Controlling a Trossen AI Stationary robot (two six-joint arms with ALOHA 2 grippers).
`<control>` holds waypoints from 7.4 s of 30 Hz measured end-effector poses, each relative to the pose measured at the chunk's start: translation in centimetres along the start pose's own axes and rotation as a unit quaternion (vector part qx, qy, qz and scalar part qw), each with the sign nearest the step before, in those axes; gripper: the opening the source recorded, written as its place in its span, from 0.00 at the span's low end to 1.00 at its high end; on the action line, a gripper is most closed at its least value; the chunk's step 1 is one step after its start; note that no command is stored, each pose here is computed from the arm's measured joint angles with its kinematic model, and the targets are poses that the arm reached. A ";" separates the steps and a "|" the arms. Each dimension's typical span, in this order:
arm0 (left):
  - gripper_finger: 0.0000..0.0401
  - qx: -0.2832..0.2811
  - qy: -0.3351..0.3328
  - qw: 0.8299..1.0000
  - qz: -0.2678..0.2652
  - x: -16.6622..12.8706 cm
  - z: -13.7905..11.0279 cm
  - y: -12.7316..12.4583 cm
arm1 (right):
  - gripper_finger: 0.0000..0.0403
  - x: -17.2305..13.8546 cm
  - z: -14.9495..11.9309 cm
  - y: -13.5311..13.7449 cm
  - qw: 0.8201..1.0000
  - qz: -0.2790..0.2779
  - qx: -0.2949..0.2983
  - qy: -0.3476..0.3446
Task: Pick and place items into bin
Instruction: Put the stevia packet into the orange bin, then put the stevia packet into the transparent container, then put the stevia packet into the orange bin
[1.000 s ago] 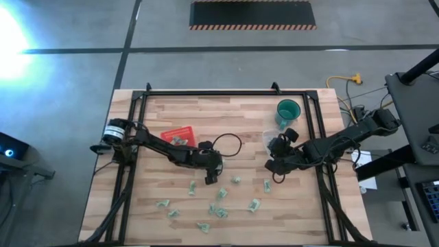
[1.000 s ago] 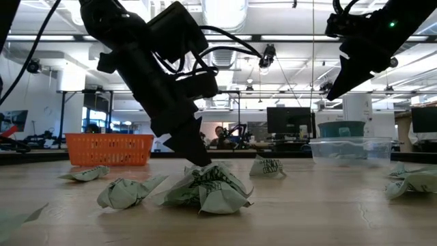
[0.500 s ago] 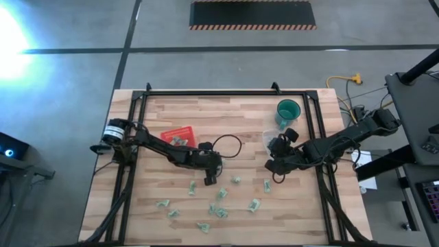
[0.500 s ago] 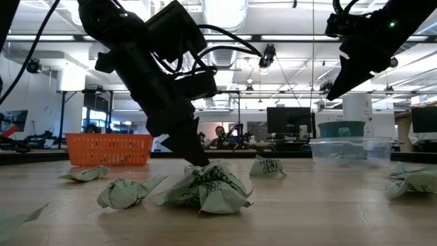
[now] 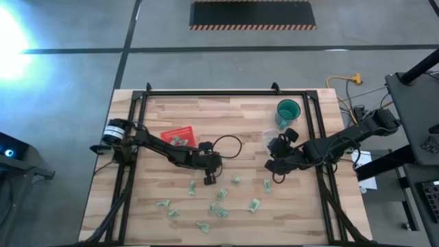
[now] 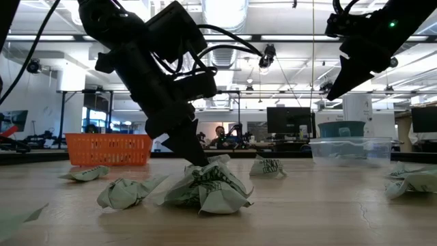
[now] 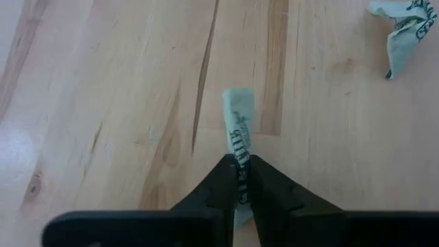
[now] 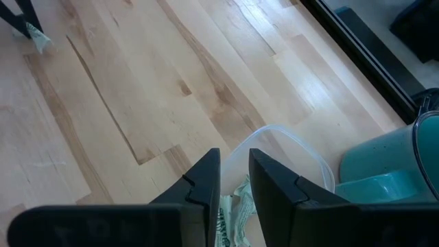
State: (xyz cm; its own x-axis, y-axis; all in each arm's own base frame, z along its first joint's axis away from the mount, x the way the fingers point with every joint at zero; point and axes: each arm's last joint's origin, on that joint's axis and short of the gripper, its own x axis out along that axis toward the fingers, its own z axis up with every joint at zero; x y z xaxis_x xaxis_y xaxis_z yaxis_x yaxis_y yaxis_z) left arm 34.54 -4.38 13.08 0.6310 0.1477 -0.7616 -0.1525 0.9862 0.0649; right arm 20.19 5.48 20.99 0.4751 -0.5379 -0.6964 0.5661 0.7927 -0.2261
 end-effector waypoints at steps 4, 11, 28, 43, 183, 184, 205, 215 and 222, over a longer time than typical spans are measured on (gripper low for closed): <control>0.01 0.011 -0.004 1.000 0.001 -0.1 0.4 0.0 | 0.17 0.0 0.0 0.0 1.000 0.000 0.000 0.000; 0.00 0.015 -0.025 1.000 -0.003 -1.0 1.3 0.0 | 0.17 0.1 -0.1 0.0 1.000 -0.002 -0.002 0.002; 0.00 0.025 -0.044 0.995 0.086 -9.9 1.8 1.1 | 0.17 0.3 -0.5 -0.1 1.000 -0.004 -0.005 0.004; 0.00 -0.028 -0.022 0.976 0.214 -15.2 -5.0 3.4 | 0.17 0.4 -0.5 0.0 1.000 -0.001 -0.001 0.001; 0.22 0.039 -0.017 0.968 0.249 -14.0 -7.7 4.0 | 0.03 3.0 -2.5 -0.2 0.994 -0.070 -0.011 0.084; 0.22 0.036 -0.019 0.969 0.243 -14.0 -7.6 3.9 | 0.03 3.0 -2.6 -0.2 0.994 -0.072 -0.011 0.086; 0.22 0.011 -0.001 0.999 0.053 -13.6 -7.2 2.7 | 0.30 2.8 -2.5 -0.5 0.993 -0.070 -0.037 0.086; 0.22 -0.005 -0.023 0.994 -0.103 -12.6 -7.1 1.4 | 0.26 2.5 -2.1 -0.1 0.995 -0.050 -0.043 0.080; 0.22 0.003 0.016 0.993 -0.117 -10.2 -7.4 0.5 | 0.23 2.3 -1.8 1.0 0.995 0.006 -0.075 0.067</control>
State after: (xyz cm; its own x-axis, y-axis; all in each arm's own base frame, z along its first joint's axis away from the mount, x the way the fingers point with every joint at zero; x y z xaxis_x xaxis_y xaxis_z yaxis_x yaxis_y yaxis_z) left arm 22.41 -5.97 16.05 0.6236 -0.0870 -0.7769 -0.0004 0.9938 -0.1116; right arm 20.67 5.53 17.94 0.3803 -0.4933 -0.7823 0.4488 0.8380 -0.3103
